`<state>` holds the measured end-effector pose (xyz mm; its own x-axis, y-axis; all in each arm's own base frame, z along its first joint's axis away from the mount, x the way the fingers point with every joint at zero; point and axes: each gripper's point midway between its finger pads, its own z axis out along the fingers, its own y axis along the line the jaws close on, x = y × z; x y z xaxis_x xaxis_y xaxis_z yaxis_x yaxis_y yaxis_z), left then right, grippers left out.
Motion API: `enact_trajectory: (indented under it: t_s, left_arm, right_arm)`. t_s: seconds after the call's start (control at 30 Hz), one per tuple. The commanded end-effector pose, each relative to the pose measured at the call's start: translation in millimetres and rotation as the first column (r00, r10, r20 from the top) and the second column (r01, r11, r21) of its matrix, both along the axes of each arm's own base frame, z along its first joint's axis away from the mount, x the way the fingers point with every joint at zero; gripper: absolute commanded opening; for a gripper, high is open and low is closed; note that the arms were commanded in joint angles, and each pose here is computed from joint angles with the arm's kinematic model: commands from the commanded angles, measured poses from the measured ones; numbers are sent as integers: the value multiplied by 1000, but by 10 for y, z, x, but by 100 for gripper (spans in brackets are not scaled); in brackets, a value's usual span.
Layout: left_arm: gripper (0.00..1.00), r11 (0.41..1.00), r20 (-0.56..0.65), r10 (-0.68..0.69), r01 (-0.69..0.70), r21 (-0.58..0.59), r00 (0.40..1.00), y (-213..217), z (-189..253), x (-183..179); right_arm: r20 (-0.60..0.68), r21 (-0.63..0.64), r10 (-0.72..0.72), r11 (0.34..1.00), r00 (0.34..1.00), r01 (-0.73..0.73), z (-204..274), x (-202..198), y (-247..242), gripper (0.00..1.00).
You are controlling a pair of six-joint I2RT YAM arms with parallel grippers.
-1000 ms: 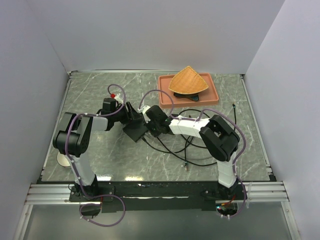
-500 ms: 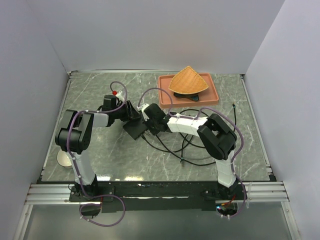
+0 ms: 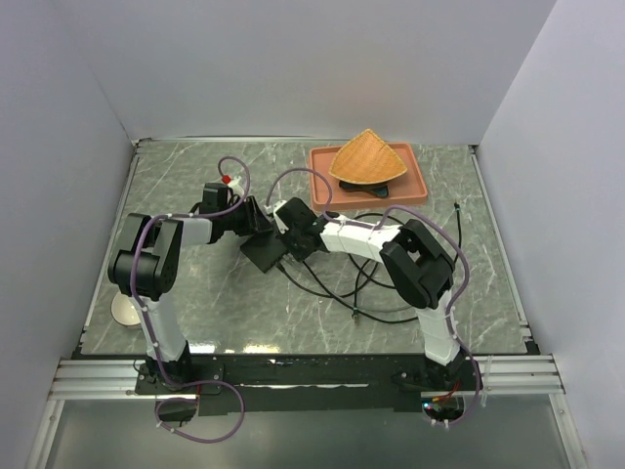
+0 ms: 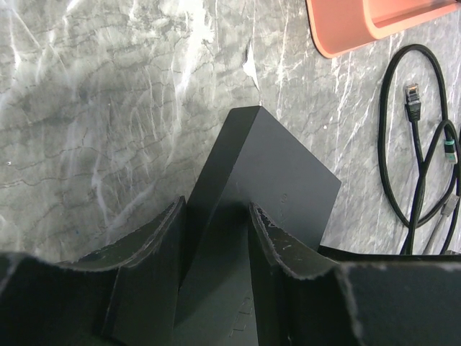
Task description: Insert the plug into the switch port
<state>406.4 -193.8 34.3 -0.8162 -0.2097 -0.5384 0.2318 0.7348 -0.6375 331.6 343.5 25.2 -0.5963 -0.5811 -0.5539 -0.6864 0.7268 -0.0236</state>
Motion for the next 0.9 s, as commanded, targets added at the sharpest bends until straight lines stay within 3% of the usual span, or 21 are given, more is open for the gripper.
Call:
enact_trajectory:
  t_s: [0.0,0.33,0.87]
  left_arm:
    - [37,964,-339,-256,211,-164,905,-414,-178,-1025]
    - [27,949,-365,-313,276,-149,877,-541,-200,-1198]
    - [22,925,-398,-379,355,-134,836,-689,-273,-1409]
  right_arm:
    - [286,333,-51,942,957,-49,876,728,775,0]
    - [322,367,-58,928,945,-68,1059,837,896,0]
    - [404,410,-84,907,911,-98,1417,1088,1027,0]
